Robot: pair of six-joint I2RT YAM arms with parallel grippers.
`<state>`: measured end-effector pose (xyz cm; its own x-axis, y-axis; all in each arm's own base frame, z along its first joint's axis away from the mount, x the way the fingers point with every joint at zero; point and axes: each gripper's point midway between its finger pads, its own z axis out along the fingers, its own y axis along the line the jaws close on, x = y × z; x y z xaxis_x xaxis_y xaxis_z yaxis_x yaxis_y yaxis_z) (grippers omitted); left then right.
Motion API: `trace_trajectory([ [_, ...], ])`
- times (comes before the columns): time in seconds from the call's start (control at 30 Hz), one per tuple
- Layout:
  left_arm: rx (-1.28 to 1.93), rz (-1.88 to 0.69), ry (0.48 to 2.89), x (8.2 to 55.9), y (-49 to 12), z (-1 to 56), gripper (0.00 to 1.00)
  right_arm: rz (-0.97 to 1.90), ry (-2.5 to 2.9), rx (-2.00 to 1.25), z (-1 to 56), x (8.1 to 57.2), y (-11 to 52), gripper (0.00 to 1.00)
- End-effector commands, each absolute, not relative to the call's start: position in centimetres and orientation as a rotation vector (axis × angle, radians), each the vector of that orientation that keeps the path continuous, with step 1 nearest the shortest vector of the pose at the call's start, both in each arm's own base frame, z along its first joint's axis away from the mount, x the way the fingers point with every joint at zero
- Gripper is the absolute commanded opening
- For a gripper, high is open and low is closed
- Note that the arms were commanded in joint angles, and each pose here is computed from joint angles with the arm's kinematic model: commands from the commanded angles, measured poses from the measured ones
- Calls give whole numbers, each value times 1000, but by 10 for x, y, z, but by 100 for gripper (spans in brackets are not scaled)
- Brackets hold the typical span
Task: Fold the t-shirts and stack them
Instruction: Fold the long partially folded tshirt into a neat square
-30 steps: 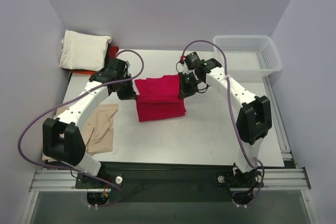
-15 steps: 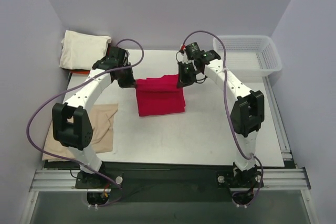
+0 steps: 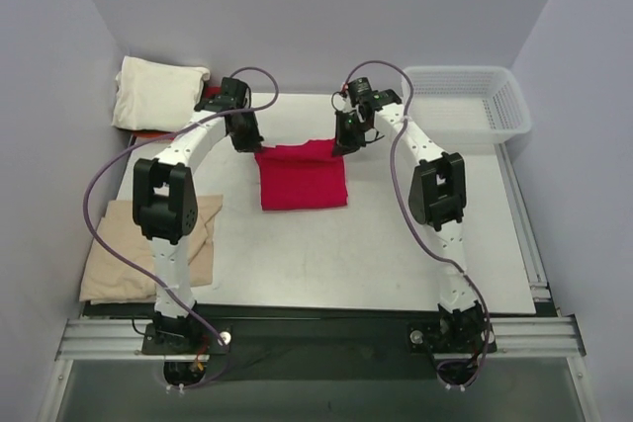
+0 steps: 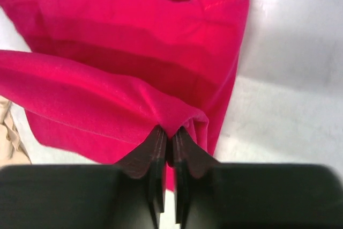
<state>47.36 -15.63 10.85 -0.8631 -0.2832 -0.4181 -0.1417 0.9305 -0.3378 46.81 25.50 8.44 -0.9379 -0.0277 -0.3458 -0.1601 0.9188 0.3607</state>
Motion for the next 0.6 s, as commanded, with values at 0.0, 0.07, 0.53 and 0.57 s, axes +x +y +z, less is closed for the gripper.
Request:
trace_trajectory([
  [0.0,-350,-377,2539,509,-143,109,0,587,2702,-96,90,490,251,14],
  [0.07,-358,-369,2517,525,-142,102,16,587,2643,-64,95,508,247,30],
  [0.53,-290,-410,2219,561,-142,168,71,627,2421,121,155,528,221,45],
  [0.57,-273,-417,2225,555,-143,171,71,625,2434,101,153,522,222,45],
])
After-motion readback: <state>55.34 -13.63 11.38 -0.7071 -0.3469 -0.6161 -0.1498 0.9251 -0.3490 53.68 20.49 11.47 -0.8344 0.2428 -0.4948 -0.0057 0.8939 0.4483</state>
